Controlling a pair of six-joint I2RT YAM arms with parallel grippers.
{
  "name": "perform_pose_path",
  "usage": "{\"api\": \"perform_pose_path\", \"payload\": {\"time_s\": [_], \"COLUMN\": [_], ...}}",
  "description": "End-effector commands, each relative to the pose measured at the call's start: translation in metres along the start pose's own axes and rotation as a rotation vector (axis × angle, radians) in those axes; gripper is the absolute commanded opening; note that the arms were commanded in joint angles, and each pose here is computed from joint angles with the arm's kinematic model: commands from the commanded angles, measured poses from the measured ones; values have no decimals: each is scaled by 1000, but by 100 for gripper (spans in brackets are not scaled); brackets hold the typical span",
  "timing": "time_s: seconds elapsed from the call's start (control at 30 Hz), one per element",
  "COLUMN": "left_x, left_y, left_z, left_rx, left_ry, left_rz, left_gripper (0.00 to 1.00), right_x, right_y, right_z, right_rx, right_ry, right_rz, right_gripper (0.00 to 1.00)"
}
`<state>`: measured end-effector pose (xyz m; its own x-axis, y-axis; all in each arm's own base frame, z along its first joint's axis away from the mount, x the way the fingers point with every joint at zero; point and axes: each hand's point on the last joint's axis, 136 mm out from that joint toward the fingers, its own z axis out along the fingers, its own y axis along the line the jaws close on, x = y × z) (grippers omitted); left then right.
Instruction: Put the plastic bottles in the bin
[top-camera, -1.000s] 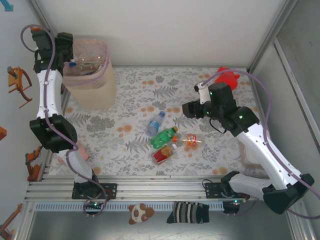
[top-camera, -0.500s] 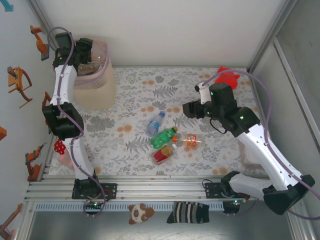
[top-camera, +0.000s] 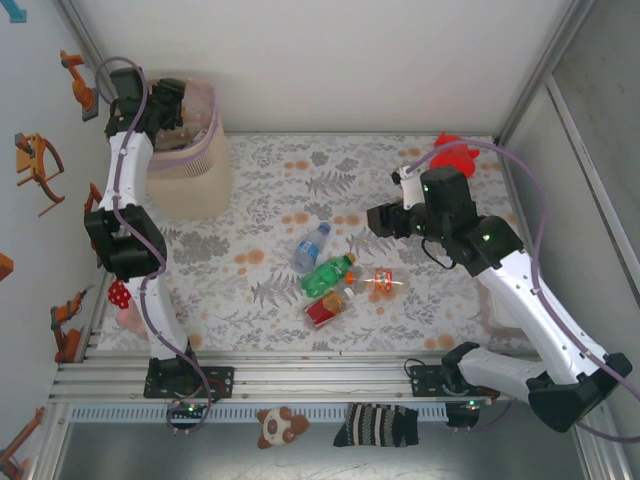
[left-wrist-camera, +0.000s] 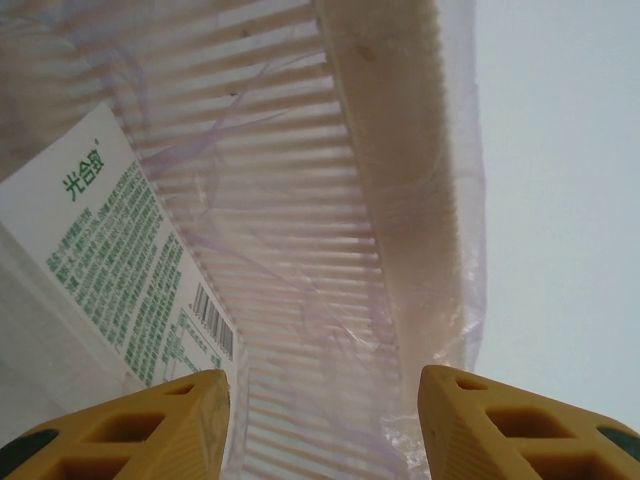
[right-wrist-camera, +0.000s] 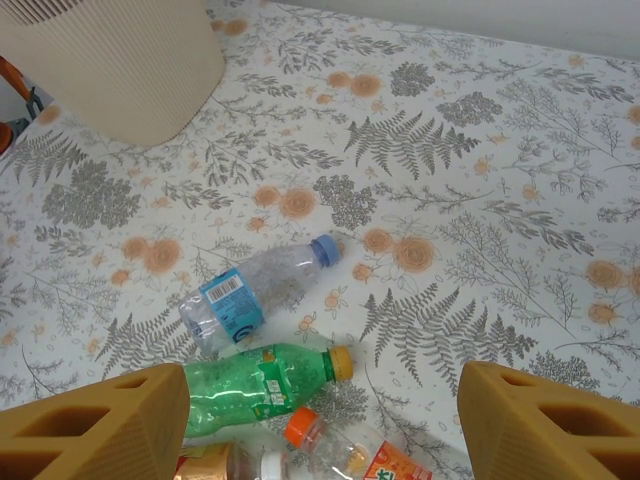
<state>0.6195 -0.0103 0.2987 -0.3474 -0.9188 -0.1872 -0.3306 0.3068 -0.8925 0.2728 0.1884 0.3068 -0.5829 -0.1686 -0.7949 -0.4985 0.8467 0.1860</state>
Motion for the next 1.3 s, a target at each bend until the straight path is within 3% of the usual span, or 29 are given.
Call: {"api": "perform_pose_path", "payload": {"time_s": [0.0, 0.2, 0.53, 0.73, 0.97, 1.27], "left_x": [-6, 5, 51, 99, 176, 259], "left_y": [-46, -71, -60, -43, -17, 34], "left_z": [-43, -79, -135, -177, -210, -199], "left_rx": [92, 147, 143, 94, 37, -59], "left_ry": [-42, -30, -5, 18, 127, 346], "left_rz": [78, 153, 320, 493, 820, 1062], "left_gripper": [53, 54, 54, 54, 55, 55], "right_x": [-9, -7, 10, 34, 62, 82], "right_y": [2, 3, -4, -8, -12, -20], "right_z": [-12, -10, -6, 2, 4, 1], "right_rx": [3, -8, 24, 39, 47, 80], "right_ry": [-40, -36, 22, 80, 125, 121], "right_rz": [3, 24, 72, 173, 252, 274], "right_gripper": [70, 70, 70, 69, 68, 68]}}
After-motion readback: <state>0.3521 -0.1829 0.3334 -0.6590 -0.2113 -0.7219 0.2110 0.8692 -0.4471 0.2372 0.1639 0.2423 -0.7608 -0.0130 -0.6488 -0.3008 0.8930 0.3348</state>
